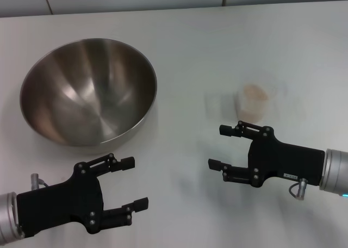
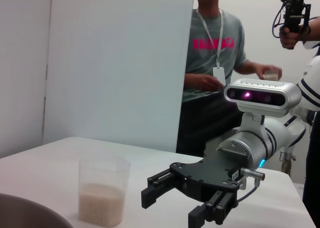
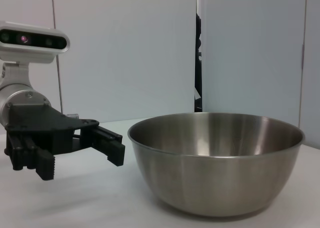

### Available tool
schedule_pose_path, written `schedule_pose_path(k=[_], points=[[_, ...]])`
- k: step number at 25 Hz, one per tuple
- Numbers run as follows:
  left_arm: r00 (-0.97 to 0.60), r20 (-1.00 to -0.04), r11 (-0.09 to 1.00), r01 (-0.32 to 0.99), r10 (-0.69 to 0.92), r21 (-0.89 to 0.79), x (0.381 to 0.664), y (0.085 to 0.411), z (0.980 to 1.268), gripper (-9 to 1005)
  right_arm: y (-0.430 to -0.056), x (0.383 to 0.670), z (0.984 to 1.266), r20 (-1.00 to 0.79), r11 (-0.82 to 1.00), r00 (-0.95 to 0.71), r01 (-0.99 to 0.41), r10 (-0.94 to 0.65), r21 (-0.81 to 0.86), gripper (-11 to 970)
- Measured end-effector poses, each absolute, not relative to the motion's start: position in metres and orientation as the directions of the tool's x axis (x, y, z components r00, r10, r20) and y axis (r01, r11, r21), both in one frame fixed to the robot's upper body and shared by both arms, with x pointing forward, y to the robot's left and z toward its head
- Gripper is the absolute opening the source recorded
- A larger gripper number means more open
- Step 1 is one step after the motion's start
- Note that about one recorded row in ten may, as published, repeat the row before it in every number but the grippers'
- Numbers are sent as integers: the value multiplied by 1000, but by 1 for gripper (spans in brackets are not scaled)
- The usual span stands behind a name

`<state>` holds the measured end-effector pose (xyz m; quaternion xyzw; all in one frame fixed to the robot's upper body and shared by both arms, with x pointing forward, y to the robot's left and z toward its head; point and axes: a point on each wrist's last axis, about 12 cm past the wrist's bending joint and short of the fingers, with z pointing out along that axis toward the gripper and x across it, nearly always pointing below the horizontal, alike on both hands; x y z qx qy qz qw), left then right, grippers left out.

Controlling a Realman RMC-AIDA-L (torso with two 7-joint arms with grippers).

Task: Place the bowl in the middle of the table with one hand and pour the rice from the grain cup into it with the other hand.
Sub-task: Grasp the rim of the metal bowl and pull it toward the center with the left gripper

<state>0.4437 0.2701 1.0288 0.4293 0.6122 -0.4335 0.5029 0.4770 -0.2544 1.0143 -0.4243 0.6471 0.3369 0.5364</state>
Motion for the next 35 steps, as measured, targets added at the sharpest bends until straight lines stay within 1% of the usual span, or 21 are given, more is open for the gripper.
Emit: schedule_pose_path(k=[15,21,22,23,24,25,26,27,28,29,30,33,34,35], points=[[-121,-989,254,963,89,-95,443,270,1029,793,-254,476,1014,-981,413,-65,-910,-185,-17,762],[-99,-993,261,962,62,-80,446,271,1033,792,-255,475,1014,-981,414,-67,-910,-182,-15,761],[-83,-996,292,954,43,-67,450,272,1036,792,-254,475,1014,-982,414,-68,-910,-179,-13,761],[-83,-996,292,954,43,-67,450,272,1036,792,-254,475,1014,-982,414,-68,-910,-179,-13,761],[-57,-998,356,933,12,-49,457,277,1041,792,-253,473,1013,-982,414,-72,-910,-174,-7,761],[-41,-999,398,917,-8,-41,461,280,1043,792,-253,473,1013,-982,414,-73,-910,-172,-4,761],[-41,-999,398,917,-8,-41,461,280,1043,792,-253,473,1013,-982,414,-75,-910,-171,-2,761],[-4,-999,509,860,-43,-25,471,290,1048,792,-253,473,1013,-983,415,-76,-910,-170,-2,761],[-4,-999,509,860,-43,-25,471,290,1048,792,-253,473,1013,-983,415,-76,-910,-170,-2,761],[21,-998,609,793,-57,-18,481,300,1051,792,-253,472,1013,-983,416,-77,-909,-169,0,761],[21,-998,609,793,-57,-18,481,300,1051,792,-253,472,1013,-983,416,-77,-909,-169,0,762],[37,-998,719,695,-54,-13,496,312,1053,792,-253,472,1012,-983,418,-79,-909,-166,3,762],[39,-998,780,625,-50,-15,506,320,1054,792,-252,472,1012,-984,421,-80,-907,-162,5,762],[39,-998,780,625,-50,-15,506,320,1054,793,-252,472,1012,-984,421,-80,-907,-162,5,762]])
